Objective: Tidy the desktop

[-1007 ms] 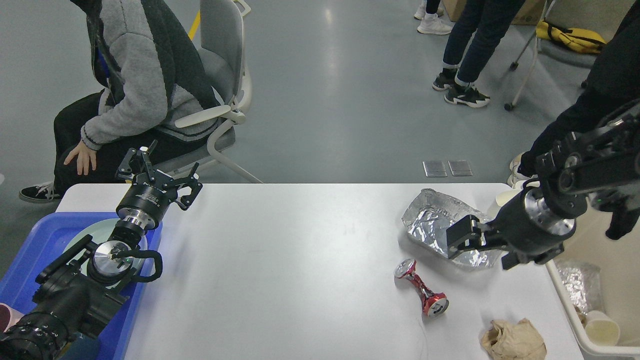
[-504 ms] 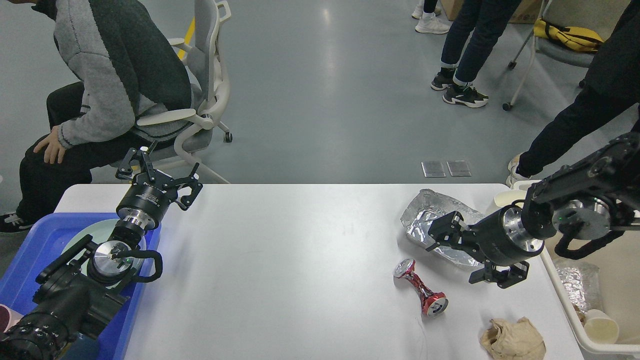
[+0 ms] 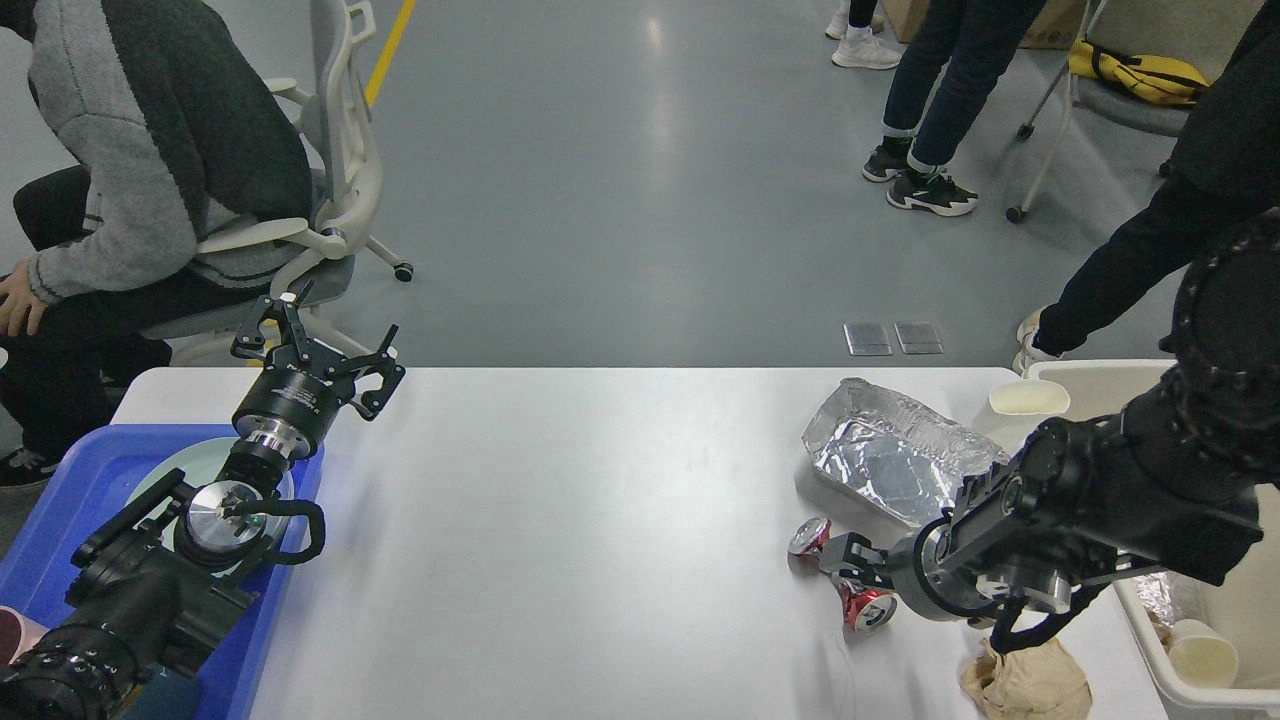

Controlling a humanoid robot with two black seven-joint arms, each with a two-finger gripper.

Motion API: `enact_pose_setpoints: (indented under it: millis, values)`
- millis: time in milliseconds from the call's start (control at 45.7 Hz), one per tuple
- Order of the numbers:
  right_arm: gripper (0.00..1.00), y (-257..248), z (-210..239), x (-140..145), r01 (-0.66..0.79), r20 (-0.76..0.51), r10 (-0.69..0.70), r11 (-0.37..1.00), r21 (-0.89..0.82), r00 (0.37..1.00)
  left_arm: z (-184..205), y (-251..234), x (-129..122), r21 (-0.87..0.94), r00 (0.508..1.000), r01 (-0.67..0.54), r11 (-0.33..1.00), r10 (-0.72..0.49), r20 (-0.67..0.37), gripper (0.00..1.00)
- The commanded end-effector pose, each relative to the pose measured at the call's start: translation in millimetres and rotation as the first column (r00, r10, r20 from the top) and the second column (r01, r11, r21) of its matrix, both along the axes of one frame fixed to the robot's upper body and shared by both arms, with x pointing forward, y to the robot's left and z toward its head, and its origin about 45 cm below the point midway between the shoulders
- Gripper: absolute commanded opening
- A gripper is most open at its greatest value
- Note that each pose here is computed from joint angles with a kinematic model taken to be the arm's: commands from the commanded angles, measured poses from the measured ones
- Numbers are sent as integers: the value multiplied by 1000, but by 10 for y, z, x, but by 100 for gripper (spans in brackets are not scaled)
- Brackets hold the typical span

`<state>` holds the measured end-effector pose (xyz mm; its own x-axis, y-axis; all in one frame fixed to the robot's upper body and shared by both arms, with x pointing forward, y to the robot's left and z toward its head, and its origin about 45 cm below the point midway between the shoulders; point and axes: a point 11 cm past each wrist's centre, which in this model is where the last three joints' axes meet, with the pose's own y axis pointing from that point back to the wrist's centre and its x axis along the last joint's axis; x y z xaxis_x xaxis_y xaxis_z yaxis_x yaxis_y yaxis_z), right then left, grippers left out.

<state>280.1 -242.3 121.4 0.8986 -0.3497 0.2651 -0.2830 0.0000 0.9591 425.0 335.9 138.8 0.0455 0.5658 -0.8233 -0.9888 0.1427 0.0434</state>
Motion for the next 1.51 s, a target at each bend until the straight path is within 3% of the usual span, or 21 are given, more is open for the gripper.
enact_pose_setpoints:
  millis: [0,350,438,482,569,635,701,723,1270,1489]
  values:
    - [100,-62,-23,87,13,39,-13,1000,-11,999,2,-2,0,0,1000,2,1000,-2,1,96]
    - [100,-157,-384,-4,52,17,-51,999,-12,999,1,-1,1,1,1000,1,1000,-1,0,96]
    - [93,-120,-417,-41,65,7,-65,998,1,998,1,-1,1,1,1000,1,1000,-1,0,96]
    - [78,-79,-453,-78,78,-3,-78,997,17,997,1,0,1,0,1000,0,1000,0,0,96]
    - [66,-53,-469,-98,84,-10,-84,996,26,996,1,0,1,0,1000,0,1000,0,0,96]
    - [37,-34,-479,-118,85,-18,-84,996,30,996,1,0,1,0,1000,0,1000,0,0,96]
    - [16,-36,-483,-122,85,-18,-85,996,30,996,1,0,1,0,1000,0,1000,0,0,96]
    - [0,-36,-483,-122,85,-18,-85,996,30,996,2,-2,1,0,1000,2,1000,-2,1,96]
    - [0,-21,-384,-143,80,-31,-80,996,26,996,1,0,1,0,1000,0,1000,0,0,96]
    - [0,-61,263,24,26,7,-26,998,49,1000,-6,1,-4,1,1000,0,1000,0,-1,96]
